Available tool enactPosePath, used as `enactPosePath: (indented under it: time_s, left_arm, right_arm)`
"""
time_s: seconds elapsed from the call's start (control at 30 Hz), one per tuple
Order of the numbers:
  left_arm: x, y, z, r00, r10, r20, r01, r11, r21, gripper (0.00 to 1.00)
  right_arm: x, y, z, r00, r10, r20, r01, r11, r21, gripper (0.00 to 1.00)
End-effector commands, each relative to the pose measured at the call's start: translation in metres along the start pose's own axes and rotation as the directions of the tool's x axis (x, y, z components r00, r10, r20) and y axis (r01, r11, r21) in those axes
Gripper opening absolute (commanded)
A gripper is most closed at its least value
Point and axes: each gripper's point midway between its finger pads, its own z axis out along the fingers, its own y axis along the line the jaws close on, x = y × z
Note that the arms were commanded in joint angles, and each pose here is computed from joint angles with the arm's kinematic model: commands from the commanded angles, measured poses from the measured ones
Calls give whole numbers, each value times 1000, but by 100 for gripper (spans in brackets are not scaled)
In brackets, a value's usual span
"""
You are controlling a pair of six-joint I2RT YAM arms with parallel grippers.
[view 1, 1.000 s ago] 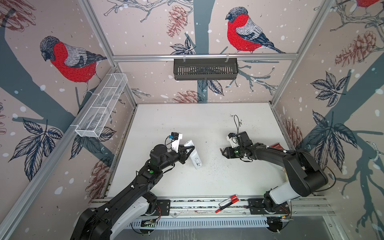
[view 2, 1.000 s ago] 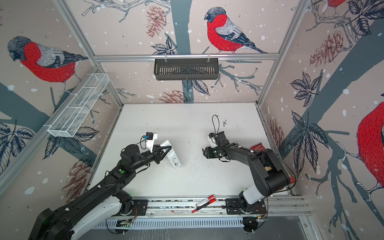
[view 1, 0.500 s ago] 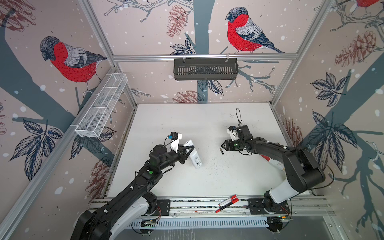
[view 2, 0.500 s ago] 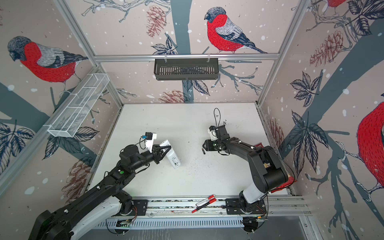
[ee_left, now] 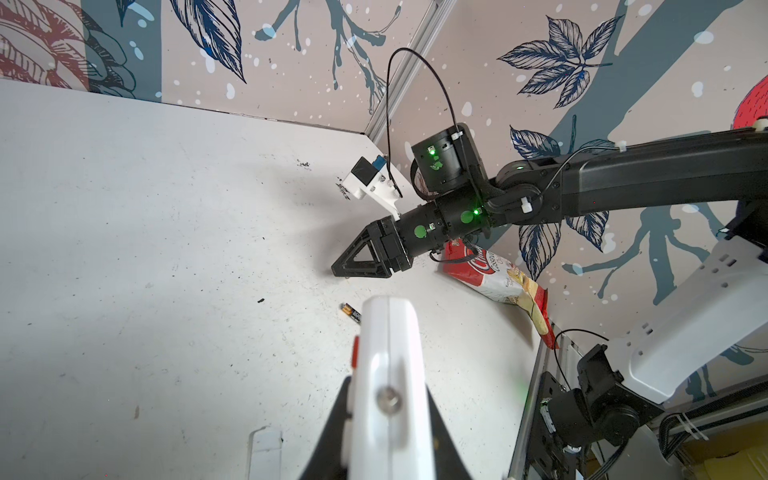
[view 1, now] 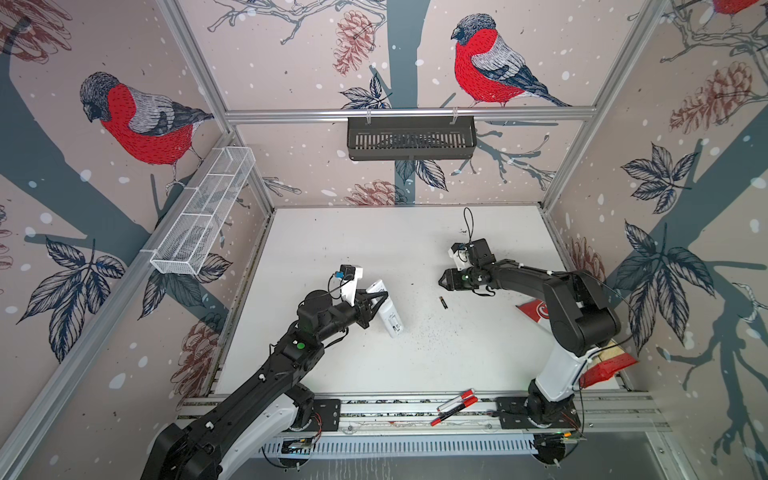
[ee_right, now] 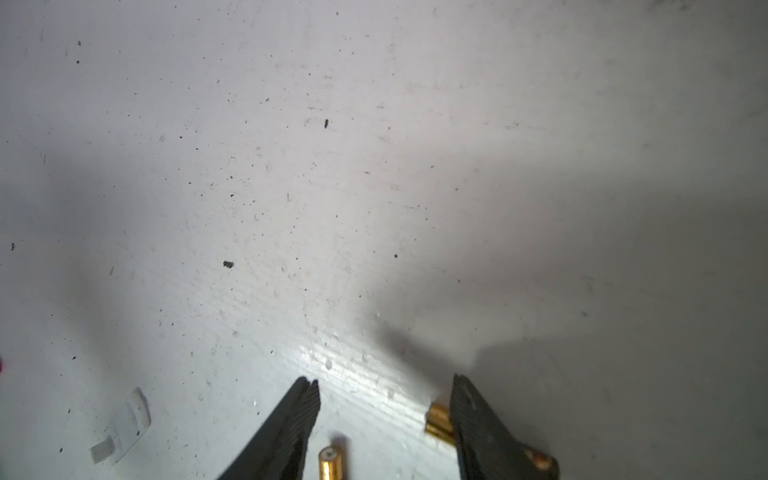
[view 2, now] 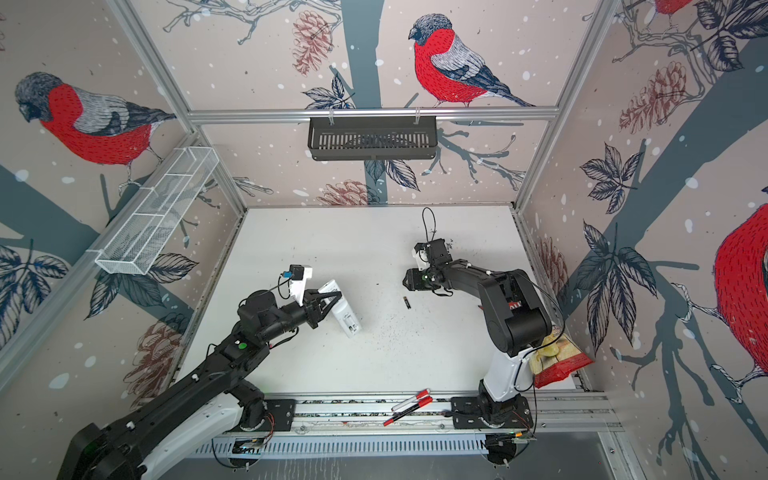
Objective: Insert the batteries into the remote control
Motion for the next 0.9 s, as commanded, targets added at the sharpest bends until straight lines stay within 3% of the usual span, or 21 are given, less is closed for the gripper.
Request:
enactPosePath:
  time_s: [0.0, 0.3, 0.6, 0.67, 0.87]
  left_arm:
    - [-7, -2, -1, 999, 22, 28, -23, 1000, 5, 0]
    - [-7, -1, 0, 999, 24, 27, -24, 1000, 3, 0]
    - [-6, -2, 2, 999, 25, 21, -25, 1000, 14, 0]
    - [-7, -3, 1, 999, 26, 26, -26, 1000, 16, 0]
    - [-8, -5, 1, 999, 25, 31, -26, 999, 28, 0]
  right_arm:
    - [3, -6, 6, 1000, -15, -27, 16, 1000, 16, 56]
    - [13, -6, 10, 998, -20, -55, 20, 1000, 5, 56]
    - [4, 18, -30, 998, -37, 59, 36, 999, 8, 61]
    - [6, 14, -36, 997, -5, 77, 2, 999, 39, 69]
    - [14, -12, -39, 986, 125, 106, -142, 975, 168, 71]
